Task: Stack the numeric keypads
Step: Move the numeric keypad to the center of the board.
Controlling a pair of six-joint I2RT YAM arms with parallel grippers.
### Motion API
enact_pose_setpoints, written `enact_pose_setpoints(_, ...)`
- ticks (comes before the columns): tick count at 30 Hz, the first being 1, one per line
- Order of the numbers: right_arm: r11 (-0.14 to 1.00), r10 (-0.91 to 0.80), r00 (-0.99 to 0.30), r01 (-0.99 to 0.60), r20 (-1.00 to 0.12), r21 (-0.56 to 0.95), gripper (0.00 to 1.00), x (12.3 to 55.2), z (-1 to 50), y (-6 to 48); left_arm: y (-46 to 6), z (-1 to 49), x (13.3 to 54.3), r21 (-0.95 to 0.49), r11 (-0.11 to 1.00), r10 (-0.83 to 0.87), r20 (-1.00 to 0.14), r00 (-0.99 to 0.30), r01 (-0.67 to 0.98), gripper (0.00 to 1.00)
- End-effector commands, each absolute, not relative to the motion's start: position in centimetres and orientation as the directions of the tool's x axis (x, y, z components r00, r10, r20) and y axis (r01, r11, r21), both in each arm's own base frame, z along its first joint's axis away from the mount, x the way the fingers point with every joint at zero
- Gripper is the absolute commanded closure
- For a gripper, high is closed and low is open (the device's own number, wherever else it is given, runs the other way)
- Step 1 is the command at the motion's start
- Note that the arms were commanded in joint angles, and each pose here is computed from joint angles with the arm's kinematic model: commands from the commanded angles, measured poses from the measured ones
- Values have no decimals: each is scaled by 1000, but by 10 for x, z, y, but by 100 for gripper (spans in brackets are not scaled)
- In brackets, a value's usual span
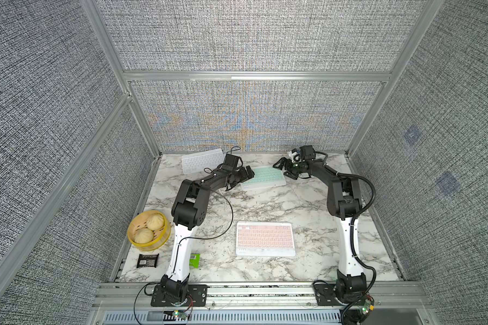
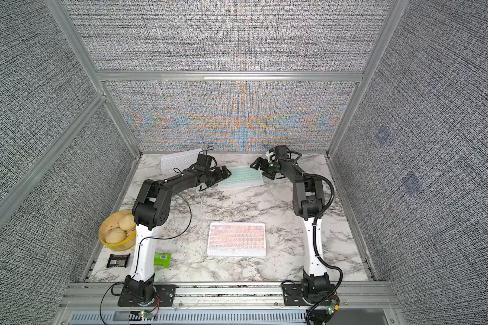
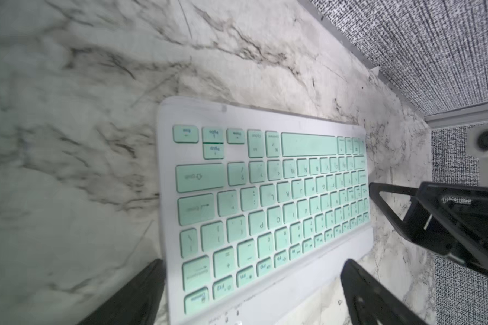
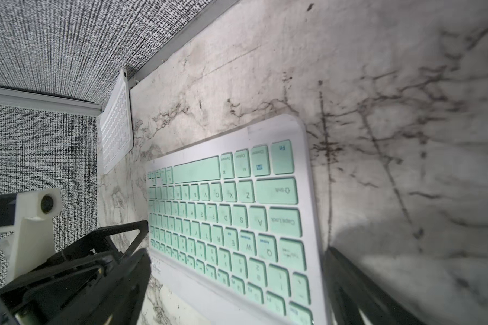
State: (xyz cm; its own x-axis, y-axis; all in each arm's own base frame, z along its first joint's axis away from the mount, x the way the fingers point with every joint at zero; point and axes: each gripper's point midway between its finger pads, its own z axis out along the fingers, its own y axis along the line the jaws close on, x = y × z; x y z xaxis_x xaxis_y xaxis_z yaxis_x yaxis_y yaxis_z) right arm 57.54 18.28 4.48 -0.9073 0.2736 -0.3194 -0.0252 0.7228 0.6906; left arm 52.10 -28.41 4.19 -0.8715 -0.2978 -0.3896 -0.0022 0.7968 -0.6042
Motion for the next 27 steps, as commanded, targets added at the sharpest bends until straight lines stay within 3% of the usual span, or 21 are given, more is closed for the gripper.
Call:
enact_pose_setpoints(1, 714, 256, -962, 125, -90, 689, 3, 519, 9, 206, -277, 18, 493, -580, 812, -289, -296, -911, -69, 1)
enact_pose_setpoints(7, 699, 215, -970, 72, -112, 712, 4, 474, 24, 240, -288, 25, 454, -658, 753, -255, -258, -932, -24, 3)
enact_pose_setpoints(13, 681, 247, -961, 81, -123, 728, 4, 421, 27, 240, -288, 32, 402, -693, 721, -236, -253, -938, 5, 4)
enact_pose_setpoints(22, 753, 303, -940, 136, -156, 644, 4, 389, 12, 200, -228, 32, 373, -533, 845, -263, -328, -907, -52, 1)
enact_pose_setpoints(27, 811, 310, -927, 143, -210, 567, 4, 382, 11, 179, -209, 21, 359, -446, 891, -247, -308, -919, -90, 1)
